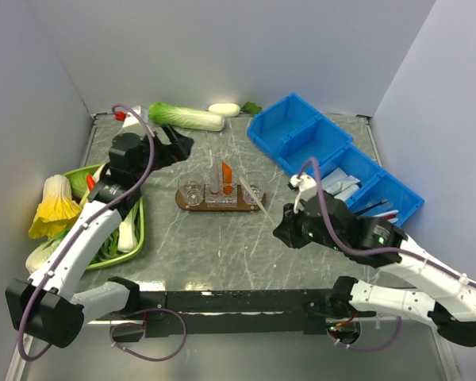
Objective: Prepare toiletry sets of a toothbrush and toothpaste on the tray
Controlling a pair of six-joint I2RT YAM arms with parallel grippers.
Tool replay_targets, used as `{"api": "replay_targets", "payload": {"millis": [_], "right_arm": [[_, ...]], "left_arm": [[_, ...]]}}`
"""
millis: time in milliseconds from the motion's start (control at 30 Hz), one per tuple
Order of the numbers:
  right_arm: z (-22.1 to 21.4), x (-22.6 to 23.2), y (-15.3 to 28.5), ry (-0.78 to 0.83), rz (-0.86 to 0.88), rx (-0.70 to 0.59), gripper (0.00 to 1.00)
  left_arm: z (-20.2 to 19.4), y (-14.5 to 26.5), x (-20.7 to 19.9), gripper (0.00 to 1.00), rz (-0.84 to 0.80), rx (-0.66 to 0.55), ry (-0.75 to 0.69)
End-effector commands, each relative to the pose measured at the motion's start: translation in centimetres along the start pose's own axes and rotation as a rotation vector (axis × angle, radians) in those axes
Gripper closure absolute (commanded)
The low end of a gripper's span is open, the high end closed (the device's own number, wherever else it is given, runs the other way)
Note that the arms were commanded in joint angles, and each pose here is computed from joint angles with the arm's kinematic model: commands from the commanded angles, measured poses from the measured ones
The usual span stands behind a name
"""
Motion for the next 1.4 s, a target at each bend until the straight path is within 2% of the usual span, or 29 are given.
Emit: {"api": "replay_targets", "payload": {"millis": [0, 33, 200, 333, 667, 800, 1367], "right_arm": [[-0.6, 0.0, 0.1, 0.022, 0.016, 0.195, 1.00], [-1.0, 0.1, -0.8, 0.039, 0.024, 0.260, 1.00], [0.8, 0.2, -2.1, 0.055, 0.076, 0.364, 1.00], [0.9, 0.2, -3.3, 0.066, 0.081, 0.486, 1.00], [3.0, -1.1, -5.4, 0.019, 0.110, 0.548, 1.00], [3.0, -1.9, -6.1, 0.045, 0.095, 0.630, 1.00], [4.3, -3.9, -8.0, 0.043, 0.069, 0.687, 1.00]], "left_arm": [[3.1, 2.0, 0.8, 0.01, 0.032, -0.075, -0.212], [3.0, 2.2, 0.9, 0.01, 0.035, -0.072, -0.232], [0.5, 2.2, 1.5, 0.01, -0.021, 0.041, -0.287], [-0.1, 1.3, 2.7, 0.01, 0.032, 0.077, -0.293], [-0.5, 0.9, 2.9, 0.00, 0.032, 0.104, -0.301], [-0.3, 1.0, 2.9, 0.01, 0.037, 0.096, -0.309], [0.0, 1.0, 3.3, 0.01, 0.063, 0.089, -0.334]]}}
Point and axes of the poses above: each gripper's point midway between its finger pads, its own y axis back along the fingers, its own x axis along the line the jaws close on, z = x × y, the point moved 3 cm from there along y, back along the fingers, and after that the axes turned 15 degrees about y, right-handed, at the moved point
